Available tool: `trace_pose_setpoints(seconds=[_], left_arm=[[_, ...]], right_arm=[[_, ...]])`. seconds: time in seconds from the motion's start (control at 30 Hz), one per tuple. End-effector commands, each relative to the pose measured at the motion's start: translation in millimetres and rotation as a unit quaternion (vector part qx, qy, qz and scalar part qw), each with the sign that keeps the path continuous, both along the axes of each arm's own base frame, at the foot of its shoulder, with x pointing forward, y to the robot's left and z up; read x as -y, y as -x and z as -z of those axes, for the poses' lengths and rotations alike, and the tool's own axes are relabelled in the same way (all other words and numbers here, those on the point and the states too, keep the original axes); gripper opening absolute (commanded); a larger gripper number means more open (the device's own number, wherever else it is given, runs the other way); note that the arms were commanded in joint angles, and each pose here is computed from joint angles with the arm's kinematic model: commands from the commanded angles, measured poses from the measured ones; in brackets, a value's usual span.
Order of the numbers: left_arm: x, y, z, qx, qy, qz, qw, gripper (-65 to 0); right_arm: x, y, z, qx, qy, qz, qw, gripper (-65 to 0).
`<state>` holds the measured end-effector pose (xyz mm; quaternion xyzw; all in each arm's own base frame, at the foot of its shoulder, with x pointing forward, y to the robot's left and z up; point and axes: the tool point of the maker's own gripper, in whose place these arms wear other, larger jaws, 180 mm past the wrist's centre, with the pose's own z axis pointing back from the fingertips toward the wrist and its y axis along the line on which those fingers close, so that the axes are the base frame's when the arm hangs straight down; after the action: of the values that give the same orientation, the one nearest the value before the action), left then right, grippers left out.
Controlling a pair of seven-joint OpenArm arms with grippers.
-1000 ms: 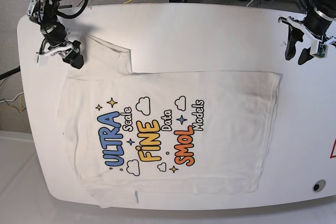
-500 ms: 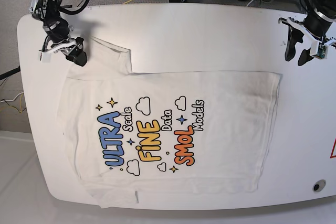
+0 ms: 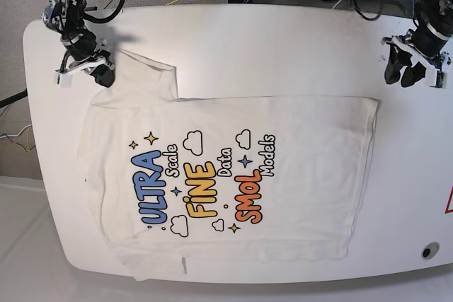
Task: Fold the T-shirt properly
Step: 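Lower the right gripper onto the sleeve corner and close on it, then lower the left gripper to the shirt's side edge and grasp it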
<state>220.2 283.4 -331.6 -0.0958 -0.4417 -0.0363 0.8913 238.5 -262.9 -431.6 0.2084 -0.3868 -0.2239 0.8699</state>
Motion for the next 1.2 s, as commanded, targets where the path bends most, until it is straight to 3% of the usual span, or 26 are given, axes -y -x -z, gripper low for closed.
trace_pose_setpoints(seconds=[0.0,0.23,0.3,0.5,1.17], left_arm=[[-10.6,-19.3,-3.9,0.015,0.004,-0.006,1.0,-40.0],[-16.4,-35.1,6.4,0.01,0.015,-0.014,1.0,-39.9],[-27.0,-34.9,20.5,-0.013,0.038,-0.038,0.998,-39.6],[-32.1,-39.1,26.5,-0.018,0.058,-0.054,0.997,-39.4],[-18.4,-52.3,39.6,-0.027,0.095,-0.065,0.993,-39.5]], right_arm=[[2.8,2.2,0.5,-0.012,0.019,-0.016,0.9996,-65.0],[2.3,3.3,2.0,-0.016,0.024,-0.02,0.9994,-65.0],[5.6,0.3,-1.2,-0.009,0.023,-0.013,0.9996,-65.0],[6.2,0.0,-2.2,-0.007,0.023,-0.012,0.9996,-65.0],[4.1,2.3,1.8,-0.015,0.02,-0.015,0.9996,-65.0]])
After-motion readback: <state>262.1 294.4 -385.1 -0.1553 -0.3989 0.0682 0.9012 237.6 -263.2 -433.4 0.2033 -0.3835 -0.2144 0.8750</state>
